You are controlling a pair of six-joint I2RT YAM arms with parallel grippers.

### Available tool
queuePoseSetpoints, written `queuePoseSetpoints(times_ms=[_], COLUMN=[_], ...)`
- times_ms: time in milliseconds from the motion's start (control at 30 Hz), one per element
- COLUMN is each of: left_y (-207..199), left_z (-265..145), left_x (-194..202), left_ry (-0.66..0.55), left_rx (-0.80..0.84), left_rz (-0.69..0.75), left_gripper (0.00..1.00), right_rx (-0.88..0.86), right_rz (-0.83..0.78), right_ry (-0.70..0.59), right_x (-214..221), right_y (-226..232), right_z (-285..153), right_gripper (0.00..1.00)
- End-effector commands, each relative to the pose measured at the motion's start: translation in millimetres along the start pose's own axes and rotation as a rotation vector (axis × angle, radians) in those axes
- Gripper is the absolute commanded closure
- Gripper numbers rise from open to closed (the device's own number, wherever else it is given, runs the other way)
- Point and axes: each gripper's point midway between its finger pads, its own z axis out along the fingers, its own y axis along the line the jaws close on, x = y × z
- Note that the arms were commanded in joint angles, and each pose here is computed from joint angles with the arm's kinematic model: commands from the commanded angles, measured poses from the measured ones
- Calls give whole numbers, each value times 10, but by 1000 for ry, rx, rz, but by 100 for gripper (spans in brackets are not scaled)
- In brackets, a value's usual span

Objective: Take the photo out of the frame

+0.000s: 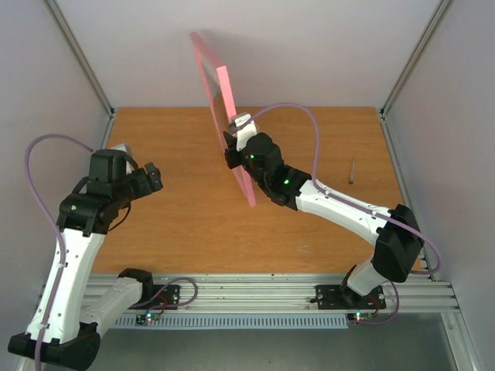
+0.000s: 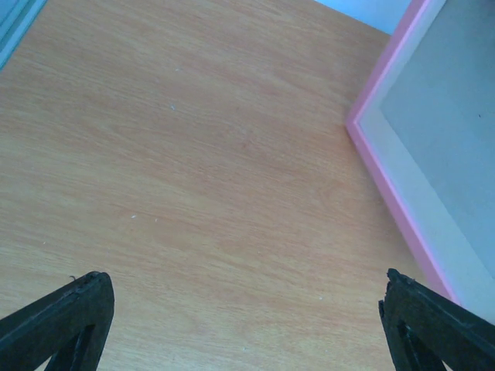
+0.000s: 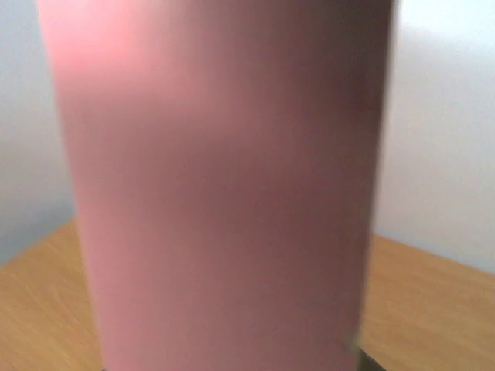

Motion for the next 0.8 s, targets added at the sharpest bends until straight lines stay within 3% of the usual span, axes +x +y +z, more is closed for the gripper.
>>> queuePoseSetpoints(times_ms=[0, 233, 767], left_y=[-21, -81, -190], left_z=[33, 146, 551], left_x=[10, 53, 496], left_ry=[-3, 33, 227], left_rx=[19, 42, 109], left_rz=[-9, -15, -92], left_gripper=[6, 6, 6], right_rx=[-92, -73, 112], right_rz=[404, 699, 1123], right_ry=[-69, 21, 193], right_x=[-226, 239, 1573], right_y=[22, -287, -857], right_z=[-11, 8, -217], right_gripper=[99, 99, 99])
